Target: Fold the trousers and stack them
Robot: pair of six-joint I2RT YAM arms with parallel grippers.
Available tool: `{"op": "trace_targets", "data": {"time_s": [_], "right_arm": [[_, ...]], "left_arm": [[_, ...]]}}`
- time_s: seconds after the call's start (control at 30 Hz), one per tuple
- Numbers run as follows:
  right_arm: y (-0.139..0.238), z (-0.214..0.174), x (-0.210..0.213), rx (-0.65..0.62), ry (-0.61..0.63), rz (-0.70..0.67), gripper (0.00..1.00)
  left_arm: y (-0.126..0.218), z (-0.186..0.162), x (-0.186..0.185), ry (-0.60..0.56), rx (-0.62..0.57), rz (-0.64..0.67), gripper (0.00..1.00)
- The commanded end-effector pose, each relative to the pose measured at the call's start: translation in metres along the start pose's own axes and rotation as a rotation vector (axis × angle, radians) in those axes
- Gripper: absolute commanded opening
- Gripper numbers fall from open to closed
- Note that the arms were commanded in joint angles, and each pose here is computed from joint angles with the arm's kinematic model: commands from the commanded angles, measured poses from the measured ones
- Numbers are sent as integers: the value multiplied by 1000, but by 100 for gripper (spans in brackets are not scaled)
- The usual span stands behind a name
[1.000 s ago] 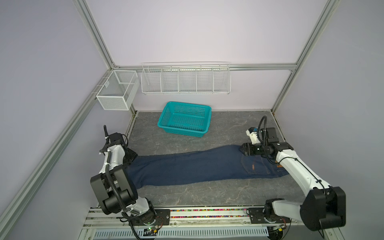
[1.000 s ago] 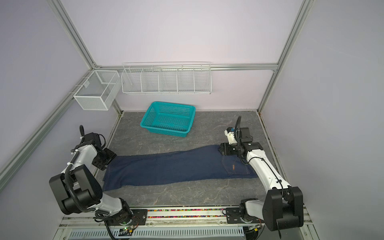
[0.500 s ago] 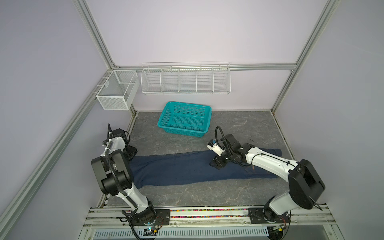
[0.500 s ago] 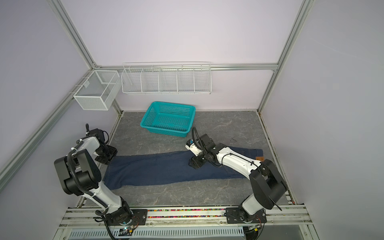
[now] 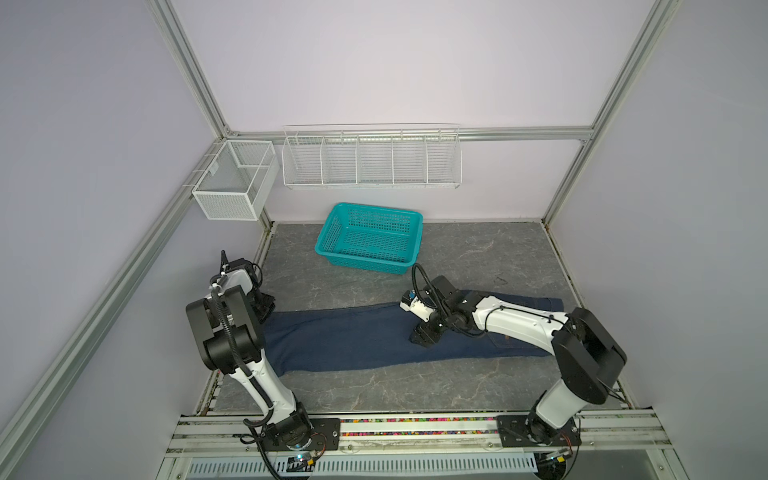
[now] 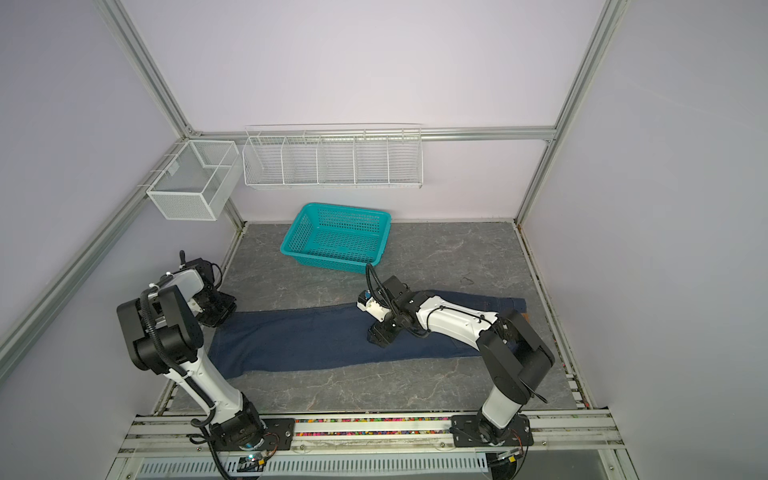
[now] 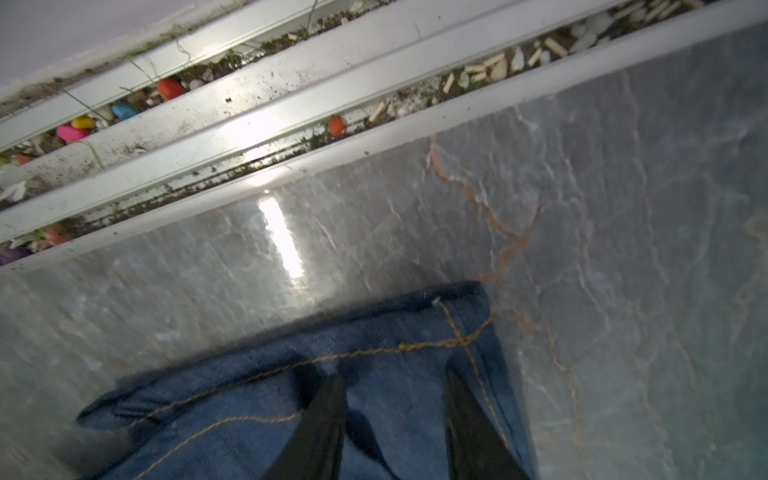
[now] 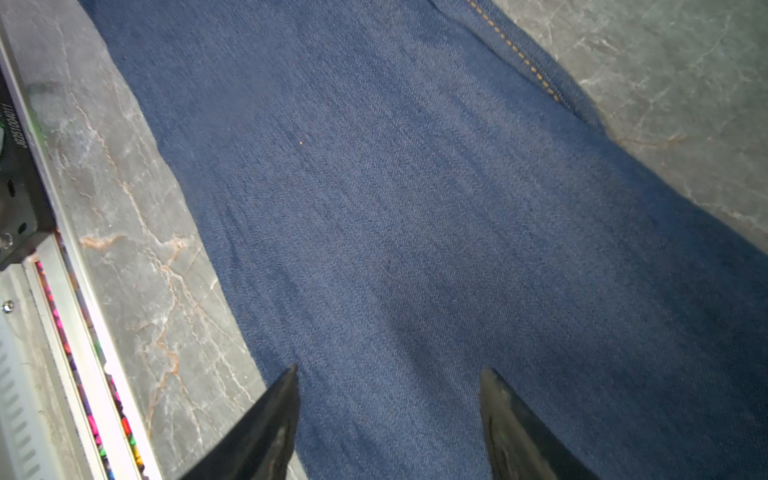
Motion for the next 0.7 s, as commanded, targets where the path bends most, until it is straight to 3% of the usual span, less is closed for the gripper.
{"op": "trace_targets", "data": {"time_s": [0.0,0.37,0.67], "right_arm": [[-4,-2,-2,9,36,-9,71],[-11,-5,-5,39,33,-17,71],[-12,-11,-7,62,30,-25,71]], "left_arm": [[-3,5,-4,5,-11,12,29],[22,11,-3,-48,-45,16,1],[44,22,-2,-72,-97,17,0]]}}
Point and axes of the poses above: each gripper's point midway between its finger pads, its own y axis back along the fingers, its own x axis along the line the jaws close on, z = x × y, the point moved 4 cm from there along y, back along the fingers, and after that the axes turned 11 degrees about -y, right-handed, at the moved point
